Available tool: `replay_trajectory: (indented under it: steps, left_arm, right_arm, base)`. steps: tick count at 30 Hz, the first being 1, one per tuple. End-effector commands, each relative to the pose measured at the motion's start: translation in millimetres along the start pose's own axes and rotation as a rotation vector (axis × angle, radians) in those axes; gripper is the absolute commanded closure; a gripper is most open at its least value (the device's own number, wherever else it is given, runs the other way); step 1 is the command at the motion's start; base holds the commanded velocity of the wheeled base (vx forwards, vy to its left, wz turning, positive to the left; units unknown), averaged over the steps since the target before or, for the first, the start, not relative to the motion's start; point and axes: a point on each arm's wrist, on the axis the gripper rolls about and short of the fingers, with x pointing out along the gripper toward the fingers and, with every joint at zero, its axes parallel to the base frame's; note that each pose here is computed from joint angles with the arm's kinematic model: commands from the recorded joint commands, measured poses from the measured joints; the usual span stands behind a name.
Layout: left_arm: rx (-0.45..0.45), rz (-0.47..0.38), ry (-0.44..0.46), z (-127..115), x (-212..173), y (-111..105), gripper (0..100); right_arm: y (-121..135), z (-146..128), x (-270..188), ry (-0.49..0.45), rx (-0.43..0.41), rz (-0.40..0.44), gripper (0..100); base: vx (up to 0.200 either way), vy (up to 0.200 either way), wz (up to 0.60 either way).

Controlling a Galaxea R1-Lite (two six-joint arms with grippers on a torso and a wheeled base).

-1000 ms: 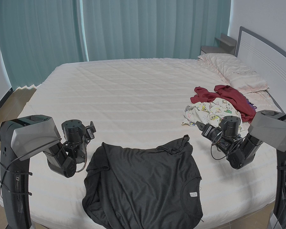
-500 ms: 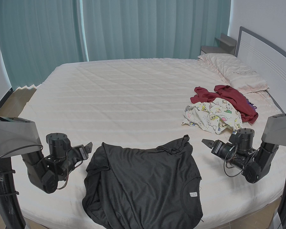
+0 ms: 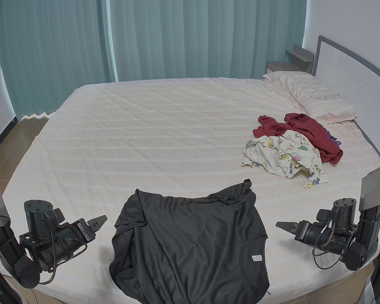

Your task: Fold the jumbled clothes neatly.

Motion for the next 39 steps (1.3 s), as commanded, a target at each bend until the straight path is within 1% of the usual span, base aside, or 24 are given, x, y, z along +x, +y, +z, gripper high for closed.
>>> replay_trajectory:
  steps: [1, 3, 10, 14, 18, 20, 22, 23, 29, 32, 34, 37, 38, 39]
  left_arm:
    - [-0.062, -0.052, -0.060, 7, -21, -4, 0]
    - [-0.092, -0.050, -0.061, 7, -21, -4, 0]
    - [-0.119, -0.055, -0.047, 6, -20, -5, 0]
    - [-0.109, -0.039, -0.017, 2, -14, -3, 0]
    - [-0.117, -0.035, -0.012, 3, -5, -4, 0]
    - [-0.117, -0.024, -0.001, 2, 4, -4, 0]
    - [-0.105, -0.004, 0.002, 3, 24, -5, 0]
    - [-0.105, -0.004, 0.002, 3, 24, -5, 0]
    - [-0.099, 0.012, 0.020, 3, 84, -10, 0]
    - [-0.092, 0.036, 0.050, 0, 103, -11, 0]
    - [-0.071, 0.057, 0.073, -6, 116, -15, 0]
    - [-0.005, 0.087, 0.072, -15, 131, -20, 0]
    - [0.060, 0.106, 0.069, -23, 138, -23, 0]
    - [0.064, 0.108, 0.069, -23, 139, -23, 0]
  right_arm:
    - [1, 0, -6, -0.002, 0.001, 0.011, 0]
    - [1, 1, -4, -0.004, 0.001, 0.012, 0]
    - [-1, 2, 5, -0.006, -0.008, 0.014, 0]
    - [-2, 0, 15, 0.002, -0.018, 0.015, 0]
    - [1, -2, 21, 0.014, -0.029, 0.029, 0]
    - [1, -2, 24, 0.010, -0.032, 0.034, 0]
    - [6, -1, 29, 0.002, -0.043, 0.050, 0]
    - [6, -1, 29, 0.002, -0.043, 0.050, 0]
    - [11, -2, 30, 0.002, -0.048, 0.067, 0]
    - [11, -2, 28, -0.001, -0.047, 0.064, 0]
    - [10, -2, 27, -0.002, -0.044, 0.055, 0]
    - [9, -3, 27, -0.005, -0.043, 0.040, 0]
    - [9, -3, 26, -0.008, -0.041, 0.034, 0]
    - [9, -3, 26, -0.008, -0.041, 0.034, 0]
  base:
    - [0.200, 0.000, 0.00]
    - [0.200, 0.000, 0.00]
    - [0.200, 0.000, 0.00]
    - [0.000, 0.000, 0.00]
    - [0.000, 0.000, 0.00]
    - [0.000, 0.000, 0.00]
    - [0.000, 0.000, 0.00]
    - [0.000, 0.000, 0.00]
    - [0.000, 0.000, 0.00]
    - [0.000, 0.000, 0.00]
    - [0.000, 0.000, 0.00]
    - [0.000, 0.000, 0.00]
    - [0.000, 0.000, 0.00]
    - [0.000, 0.000, 0.00]
